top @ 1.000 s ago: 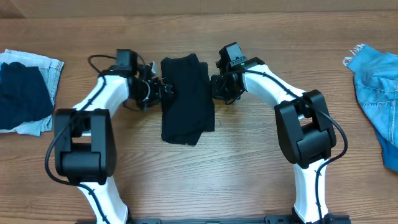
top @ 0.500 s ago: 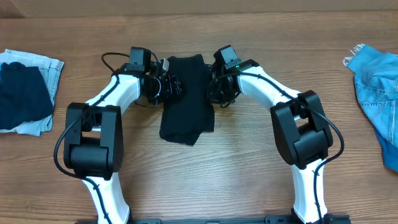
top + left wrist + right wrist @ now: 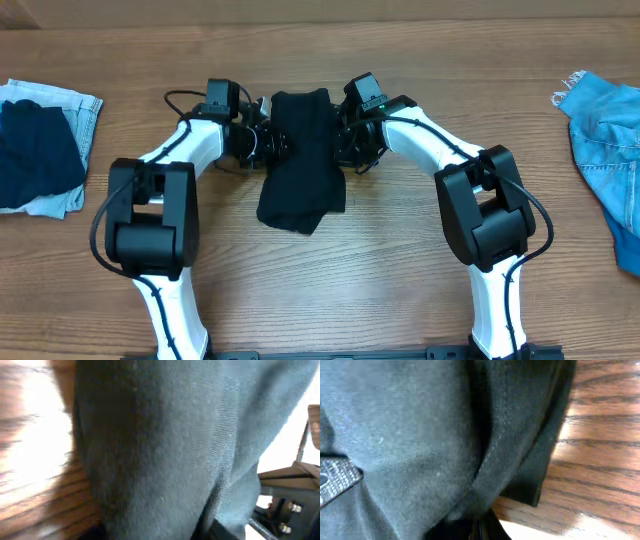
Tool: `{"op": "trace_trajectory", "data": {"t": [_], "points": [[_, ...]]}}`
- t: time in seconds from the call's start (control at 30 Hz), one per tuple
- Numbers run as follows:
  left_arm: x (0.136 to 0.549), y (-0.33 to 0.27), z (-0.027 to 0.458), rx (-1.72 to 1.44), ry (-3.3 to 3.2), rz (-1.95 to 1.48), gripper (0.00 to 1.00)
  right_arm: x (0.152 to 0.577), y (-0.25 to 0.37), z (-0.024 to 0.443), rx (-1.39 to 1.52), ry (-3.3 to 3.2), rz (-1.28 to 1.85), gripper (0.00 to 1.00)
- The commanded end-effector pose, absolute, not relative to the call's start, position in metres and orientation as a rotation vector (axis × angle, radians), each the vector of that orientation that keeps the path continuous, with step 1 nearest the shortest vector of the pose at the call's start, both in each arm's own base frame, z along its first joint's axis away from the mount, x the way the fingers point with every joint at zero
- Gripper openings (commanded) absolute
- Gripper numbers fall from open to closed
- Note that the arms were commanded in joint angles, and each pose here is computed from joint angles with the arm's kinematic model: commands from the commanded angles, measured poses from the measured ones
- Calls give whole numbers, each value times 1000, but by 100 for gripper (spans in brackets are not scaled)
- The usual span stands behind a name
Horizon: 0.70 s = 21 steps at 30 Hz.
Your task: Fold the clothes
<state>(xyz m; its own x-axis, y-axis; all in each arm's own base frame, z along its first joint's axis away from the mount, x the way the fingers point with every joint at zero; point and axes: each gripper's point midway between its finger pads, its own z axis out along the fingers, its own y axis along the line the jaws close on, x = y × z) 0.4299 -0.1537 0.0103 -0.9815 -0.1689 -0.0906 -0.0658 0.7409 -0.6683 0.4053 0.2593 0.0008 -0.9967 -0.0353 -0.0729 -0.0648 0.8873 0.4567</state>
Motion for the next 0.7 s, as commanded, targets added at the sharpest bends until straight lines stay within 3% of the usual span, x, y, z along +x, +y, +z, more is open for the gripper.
{"op": "trace_trajectory", "data": {"t": [0.0,0.07,0.2,0.37,0.67], "points": [[419,-155,-13,-175,2843,-1066,26,399,255,-14,-115,3033,676,4],[421,-151,-11,-186,2833,-1077,16,402,241,-12,-115,3035,590,4],[424,-139,-2,-228,2810,-1102,12,409,218,0,-71,3022,449,4],[437,-121,44,-216,2704,-1080,4,419,199,34,-7,2965,435,4],[449,-91,131,-435,2541,-911,4,413,181,56,90,2977,434,4]]}}
